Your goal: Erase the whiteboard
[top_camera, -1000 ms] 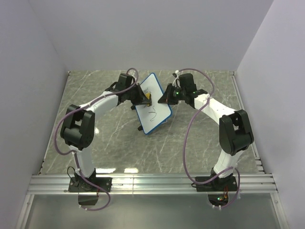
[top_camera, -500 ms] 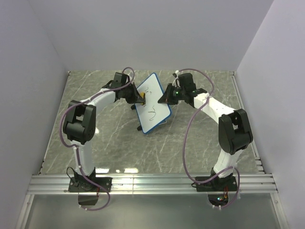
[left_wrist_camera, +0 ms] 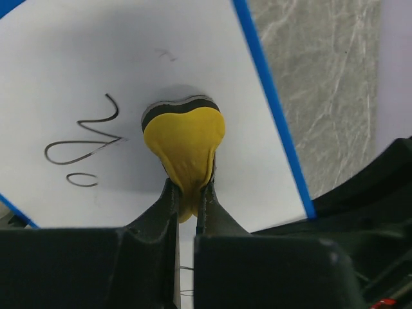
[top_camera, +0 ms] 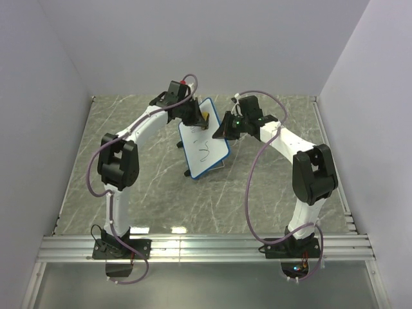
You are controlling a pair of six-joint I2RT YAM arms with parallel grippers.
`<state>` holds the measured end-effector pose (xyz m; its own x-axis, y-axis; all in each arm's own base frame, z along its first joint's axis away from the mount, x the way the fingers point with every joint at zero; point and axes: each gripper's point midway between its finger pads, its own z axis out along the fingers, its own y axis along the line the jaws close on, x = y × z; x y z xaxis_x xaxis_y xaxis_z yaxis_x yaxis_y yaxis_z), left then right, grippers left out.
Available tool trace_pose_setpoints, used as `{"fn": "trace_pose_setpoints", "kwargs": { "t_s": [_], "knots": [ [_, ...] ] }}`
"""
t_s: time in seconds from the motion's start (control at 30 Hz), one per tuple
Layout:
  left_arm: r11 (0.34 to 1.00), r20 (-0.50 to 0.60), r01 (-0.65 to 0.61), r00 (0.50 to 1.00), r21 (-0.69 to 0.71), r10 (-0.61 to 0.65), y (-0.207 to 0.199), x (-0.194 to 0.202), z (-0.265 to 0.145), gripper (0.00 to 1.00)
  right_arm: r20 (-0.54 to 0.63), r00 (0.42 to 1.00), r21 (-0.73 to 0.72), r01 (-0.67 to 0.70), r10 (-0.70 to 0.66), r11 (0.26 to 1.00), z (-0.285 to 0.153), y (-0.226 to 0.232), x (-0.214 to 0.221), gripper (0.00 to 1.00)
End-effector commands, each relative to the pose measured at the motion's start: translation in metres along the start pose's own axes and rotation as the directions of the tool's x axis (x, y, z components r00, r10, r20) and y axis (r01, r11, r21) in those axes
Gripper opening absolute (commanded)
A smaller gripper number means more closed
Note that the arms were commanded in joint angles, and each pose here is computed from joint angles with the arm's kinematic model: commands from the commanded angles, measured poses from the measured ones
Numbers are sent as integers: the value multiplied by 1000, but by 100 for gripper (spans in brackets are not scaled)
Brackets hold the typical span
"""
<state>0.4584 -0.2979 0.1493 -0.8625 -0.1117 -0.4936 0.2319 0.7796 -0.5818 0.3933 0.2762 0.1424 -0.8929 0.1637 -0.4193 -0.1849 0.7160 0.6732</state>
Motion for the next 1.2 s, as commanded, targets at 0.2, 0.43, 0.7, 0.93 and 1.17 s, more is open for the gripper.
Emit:
{"fn": "trace_pose_setpoints", "kwargs": {
  "t_s": [0.2,0.43,0.7,0.93,1.17],
  "knots": [
    [997,-121,60,991,38,-55,12,33,44,0,-308,947,9,103,-95,995,9,0,92,0],
    [968,-148,211,962,-138,-230,122,45,48,0,-306,945,9,126,-118,992,3,-1,94,0],
    [963,-161,220,956,-157,-244,137,46,44,0,-311,943,11,126,-116,992,4,-2,94,0],
    [985,-155,161,973,-64,-169,77,43,27,0,-314,943,5,122,-114,993,7,-2,94,0],
    [993,-166,105,982,47,-96,-5,52,18,0,-318,942,9,114,-105,993,9,-5,96,0]
  ]
}}
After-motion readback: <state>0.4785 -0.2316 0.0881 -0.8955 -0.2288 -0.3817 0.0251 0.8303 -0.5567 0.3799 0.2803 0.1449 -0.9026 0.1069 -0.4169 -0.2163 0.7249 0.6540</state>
